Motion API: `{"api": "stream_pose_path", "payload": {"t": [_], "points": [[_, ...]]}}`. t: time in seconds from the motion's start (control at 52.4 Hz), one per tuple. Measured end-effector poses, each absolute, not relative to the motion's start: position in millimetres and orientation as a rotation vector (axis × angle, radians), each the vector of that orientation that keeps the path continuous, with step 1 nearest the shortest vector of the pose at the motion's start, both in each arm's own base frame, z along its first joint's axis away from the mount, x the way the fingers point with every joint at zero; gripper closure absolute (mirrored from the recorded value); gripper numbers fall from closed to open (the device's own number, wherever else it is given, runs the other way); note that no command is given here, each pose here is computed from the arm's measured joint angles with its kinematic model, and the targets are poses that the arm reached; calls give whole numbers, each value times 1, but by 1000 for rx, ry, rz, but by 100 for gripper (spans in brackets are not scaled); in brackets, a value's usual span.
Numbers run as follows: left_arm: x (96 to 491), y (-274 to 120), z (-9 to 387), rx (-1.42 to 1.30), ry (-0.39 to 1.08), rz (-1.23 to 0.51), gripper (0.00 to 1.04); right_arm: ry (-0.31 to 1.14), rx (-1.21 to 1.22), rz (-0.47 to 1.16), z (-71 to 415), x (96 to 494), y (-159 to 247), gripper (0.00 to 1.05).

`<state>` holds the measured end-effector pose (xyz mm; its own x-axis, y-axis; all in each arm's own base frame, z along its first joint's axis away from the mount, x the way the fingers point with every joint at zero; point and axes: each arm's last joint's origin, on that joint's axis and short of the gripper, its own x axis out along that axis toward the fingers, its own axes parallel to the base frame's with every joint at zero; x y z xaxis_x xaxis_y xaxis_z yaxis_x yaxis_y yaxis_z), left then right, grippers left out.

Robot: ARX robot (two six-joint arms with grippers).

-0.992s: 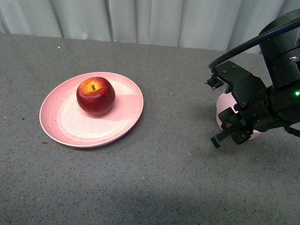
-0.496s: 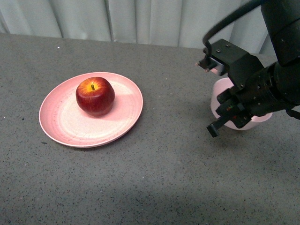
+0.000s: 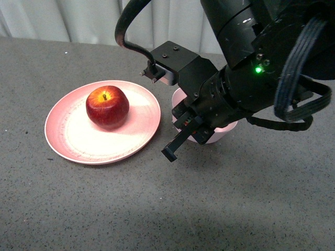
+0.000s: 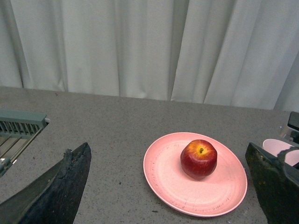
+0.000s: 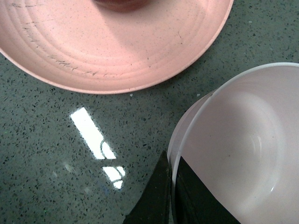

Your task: Move apple from plate to bowl

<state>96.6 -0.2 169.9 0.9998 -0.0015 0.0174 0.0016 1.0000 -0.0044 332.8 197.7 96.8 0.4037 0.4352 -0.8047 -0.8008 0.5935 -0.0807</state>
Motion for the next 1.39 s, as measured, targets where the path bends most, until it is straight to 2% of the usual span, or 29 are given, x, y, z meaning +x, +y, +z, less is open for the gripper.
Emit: {"api": "stream_pose_path", "payload": {"t": [0.458,0.515,0.611,0.649,0.725,0.801,0.859,0.916,1.049,1.259,1.355,1.393], "points": [[97,0,170,-4,-17,-1,7,866,-540,862,72,339,226,103],[97,0,170,-4,-17,-1,7,865,-540,862,71,339,226,97],[97,0,170,-4,-17,-1,7,840,-536,851,73,342,225,78],[97,0,170,-4,-17,-2,7,831,-533,848,73,342,225,75],[97,0,170,-4,-17,-1,7,791,-514,813,79,343,219,58],[97,0,170,-4,-17,-1,7,766,-504,775,84,344,214,50],[97,0,170,-4,-17,-1,7,738,-489,714,91,344,206,41],[97,0,170,-4,-17,-1,7,714,-455,617,102,344,190,28],[97,0,170,-4,-17,-1,7,644,-408,457,118,339,157,8],[97,0,170,-4,-17,-1,7,536,-326,216,137,316,80,9],[97,0,170,-4,-17,-1,7,511,-305,155,140,312,66,10],[97,0,170,-4,-17,-1,7,435,-270,90,138,311,63,15]]}}
